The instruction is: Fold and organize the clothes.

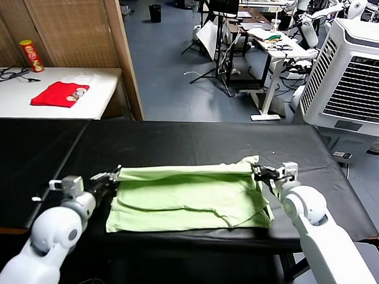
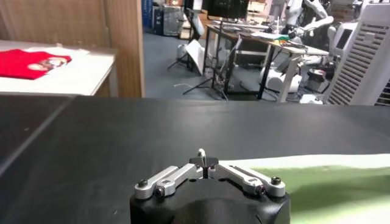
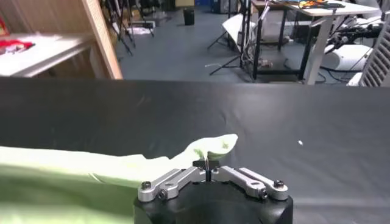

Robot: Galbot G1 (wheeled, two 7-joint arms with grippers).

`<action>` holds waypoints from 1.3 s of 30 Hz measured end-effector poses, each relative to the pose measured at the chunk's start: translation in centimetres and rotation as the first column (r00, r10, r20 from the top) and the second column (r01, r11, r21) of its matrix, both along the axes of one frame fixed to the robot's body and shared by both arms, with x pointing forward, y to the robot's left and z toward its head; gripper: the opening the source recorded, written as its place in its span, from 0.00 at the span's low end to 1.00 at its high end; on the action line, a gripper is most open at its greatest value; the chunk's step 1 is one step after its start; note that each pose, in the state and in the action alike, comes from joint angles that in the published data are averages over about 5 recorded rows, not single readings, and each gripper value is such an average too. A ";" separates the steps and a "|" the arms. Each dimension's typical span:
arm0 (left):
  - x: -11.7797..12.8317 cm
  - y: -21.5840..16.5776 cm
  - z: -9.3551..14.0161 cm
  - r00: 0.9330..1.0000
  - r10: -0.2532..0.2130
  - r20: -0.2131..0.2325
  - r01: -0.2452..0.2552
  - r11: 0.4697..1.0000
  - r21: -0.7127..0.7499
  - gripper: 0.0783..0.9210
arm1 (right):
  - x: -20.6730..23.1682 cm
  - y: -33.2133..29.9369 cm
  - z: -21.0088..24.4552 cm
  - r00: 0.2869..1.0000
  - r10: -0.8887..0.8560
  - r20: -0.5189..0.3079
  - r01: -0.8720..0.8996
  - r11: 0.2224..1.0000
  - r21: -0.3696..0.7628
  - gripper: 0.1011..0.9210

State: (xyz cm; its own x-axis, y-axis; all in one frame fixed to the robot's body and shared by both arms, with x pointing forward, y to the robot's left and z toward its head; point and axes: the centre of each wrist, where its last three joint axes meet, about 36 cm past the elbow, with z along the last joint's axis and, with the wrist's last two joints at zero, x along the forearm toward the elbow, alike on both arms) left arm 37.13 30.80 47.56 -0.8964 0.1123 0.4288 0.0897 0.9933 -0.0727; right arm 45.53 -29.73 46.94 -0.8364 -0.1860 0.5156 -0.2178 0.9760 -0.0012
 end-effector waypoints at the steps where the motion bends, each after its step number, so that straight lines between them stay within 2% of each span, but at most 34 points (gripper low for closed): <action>1: -0.5 0.0 0.0 1.000 0.000 -0.004 0.000 1.000 0.003 0.06 | -0.4 0.1 0.1 1.000 -0.002 -0.005 0.002 1.000 -0.009 0.03; 6: -2.7 -0.4 -0.3 1.000 0.004 -0.026 -0.004 1.000 0.012 0.06 | -2.4 0.9 0.4 1.000 0.003 -0.008 -0.003 1.000 -0.028 0.03; 14: -4.7 -0.6 -1.7 0.997 0.020 -0.079 -0.016 0.999 0.049 0.06 | -4.2 1.7 0.6 1.000 0.015 0.002 -0.015 0.998 -0.054 0.03; 17: -5.3 -0.8 -2.0 0.994 0.023 -0.104 -0.016 0.998 0.066 0.06 | -4.7 1.8 0.6 1.000 0.024 -0.002 -0.024 0.998 -0.052 0.11; 19: -5.6 -0.9 -2.0 0.993 0.023 -0.117 -0.014 0.997 0.075 0.08 | -5.1 1.7 0.7 1.000 0.030 -0.004 -0.030 0.998 -0.049 0.24; 22: -5.9 -1.1 -1.8 0.992 0.019 -0.124 -0.010 0.997 0.079 0.21 | -5.6 1.6 0.9 0.999 0.037 -0.002 -0.037 0.999 -0.038 0.44; 25: -5.9 -1.2 -1.3 0.993 0.017 -0.114 -0.008 0.997 0.082 0.41 | -5.5 1.2 1.4 0.999 0.034 0.006 -0.034 0.999 -0.013 0.64; 28: -5.5 -1.0 -0.9 0.996 0.024 -0.091 -0.016 0.996 0.085 0.61 | -5.0 0.9 1.7 1.000 0.022 0.019 -0.022 1.000 -0.002 0.79; 30: -5.0 -0.7 -0.7 0.997 0.032 -0.074 -0.026 0.997 0.078 0.74 | -4.5 0.9 1.6 0.999 0.014 0.038 -0.014 1.000 -0.012 0.83; 32: -4.4 -0.5 -0.7 0.998 0.039 -0.055 -0.036 0.998 0.061 0.81 | -3.6 1.0 1.3 0.998 0.007 0.065 -0.005 1.000 -0.029 0.85; 35: -3.1 -0.4 -1.1 0.998 0.049 -0.039 -0.048 0.999 0.025 0.85 | -2.0 1.4 0.4 0.995 0.002 0.100 0.003 0.999 -0.051 0.85; 39: -1.4 -0.3 -2.1 0.997 0.056 -0.051 -0.058 0.998 -0.024 0.85 | 0.1 1.9 -1.1 0.995 -0.003 0.104 0.009 0.998 -0.061 0.85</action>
